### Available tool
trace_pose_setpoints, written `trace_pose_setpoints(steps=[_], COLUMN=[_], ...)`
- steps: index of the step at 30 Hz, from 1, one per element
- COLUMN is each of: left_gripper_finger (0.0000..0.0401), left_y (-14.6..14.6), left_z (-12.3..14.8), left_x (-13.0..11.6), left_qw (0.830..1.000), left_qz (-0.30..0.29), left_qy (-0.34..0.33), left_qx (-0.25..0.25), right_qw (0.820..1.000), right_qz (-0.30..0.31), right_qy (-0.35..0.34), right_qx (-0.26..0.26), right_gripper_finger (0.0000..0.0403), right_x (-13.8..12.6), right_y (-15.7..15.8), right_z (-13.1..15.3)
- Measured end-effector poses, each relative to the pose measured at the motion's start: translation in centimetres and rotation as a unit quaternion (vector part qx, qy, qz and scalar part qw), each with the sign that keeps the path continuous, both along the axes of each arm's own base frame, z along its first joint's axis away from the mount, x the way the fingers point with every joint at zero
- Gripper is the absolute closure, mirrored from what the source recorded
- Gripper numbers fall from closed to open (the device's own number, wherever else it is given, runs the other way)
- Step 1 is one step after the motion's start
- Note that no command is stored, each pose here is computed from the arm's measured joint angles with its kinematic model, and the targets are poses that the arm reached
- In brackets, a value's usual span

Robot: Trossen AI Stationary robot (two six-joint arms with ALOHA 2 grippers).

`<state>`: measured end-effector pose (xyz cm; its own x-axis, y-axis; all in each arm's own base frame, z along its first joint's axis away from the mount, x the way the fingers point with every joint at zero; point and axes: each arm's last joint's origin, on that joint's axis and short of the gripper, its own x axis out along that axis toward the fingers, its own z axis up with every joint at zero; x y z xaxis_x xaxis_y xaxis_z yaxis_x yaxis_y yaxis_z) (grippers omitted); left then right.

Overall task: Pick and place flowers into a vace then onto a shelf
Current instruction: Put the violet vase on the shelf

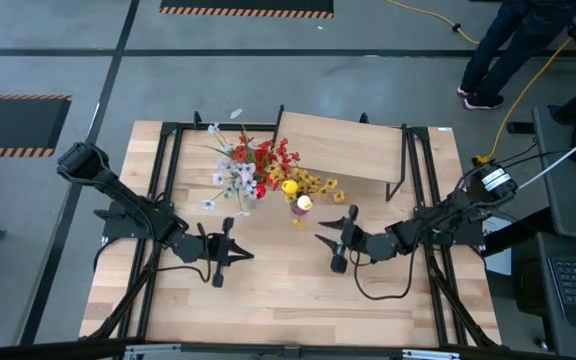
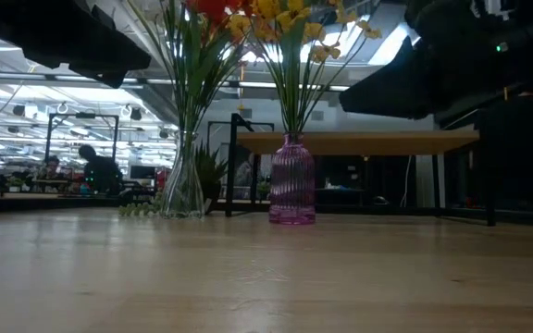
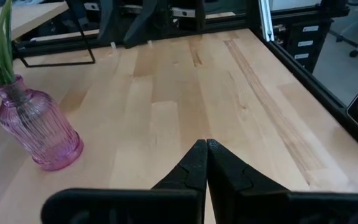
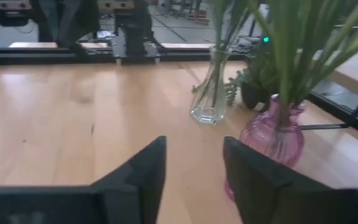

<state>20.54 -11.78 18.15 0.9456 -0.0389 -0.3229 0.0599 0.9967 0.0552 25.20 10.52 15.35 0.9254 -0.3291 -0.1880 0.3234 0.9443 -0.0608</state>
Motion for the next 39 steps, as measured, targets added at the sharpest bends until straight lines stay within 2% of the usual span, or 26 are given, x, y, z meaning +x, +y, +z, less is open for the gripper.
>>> trace_pose_setpoints(steps=[6,13,21,26,32,39], left_gripper_finger=[0.04,0.0397,0.0397,0.0398,0.0398,0.0398], left_y=[0.0,0.0,0.0,0.0,0.0,0.1], left_z=[0.0,0.0,0.0,0.0,0.0,0.0], left_x=[0.0,0.0,0.0,0.0,0.0,0.0], left_qw=[1.0,0.999,0.999,0.999,0.999,0.999], left_qz=[0.008,0.011,0.011,0.01,0.014,0.024], left_qy=[0.001,0.001,0.001,0.001,0.0,-0.002], left_qx=[-0.023,-0.032,-0.031,-0.031,-0.029,-0.026], right_qw=[1.0,0.999,0.998,0.998,0.997,0.996], right_qz=[-0.007,-0.029,-0.063,-0.059,-0.074,-0.077], right_qy=[0.008,0.012,0.007,-0.012,-0.031,-0.034], right_qx=[-0.001,-0.002,0.016,0.028,0.014,-0.017], right_gripper_finger=[0.0162,0.0116,0.0111,0.0111,0.0111,0.0111], right_x=[0.5,1.1,1.7,2.4,3.2,5.0], right_y=[-1.2,-3.0,-5.1,-6.0,-7.1,-7.5], right_z=[-0.1,-0.1,-0.2,-0.6,-1.5,-1.2])
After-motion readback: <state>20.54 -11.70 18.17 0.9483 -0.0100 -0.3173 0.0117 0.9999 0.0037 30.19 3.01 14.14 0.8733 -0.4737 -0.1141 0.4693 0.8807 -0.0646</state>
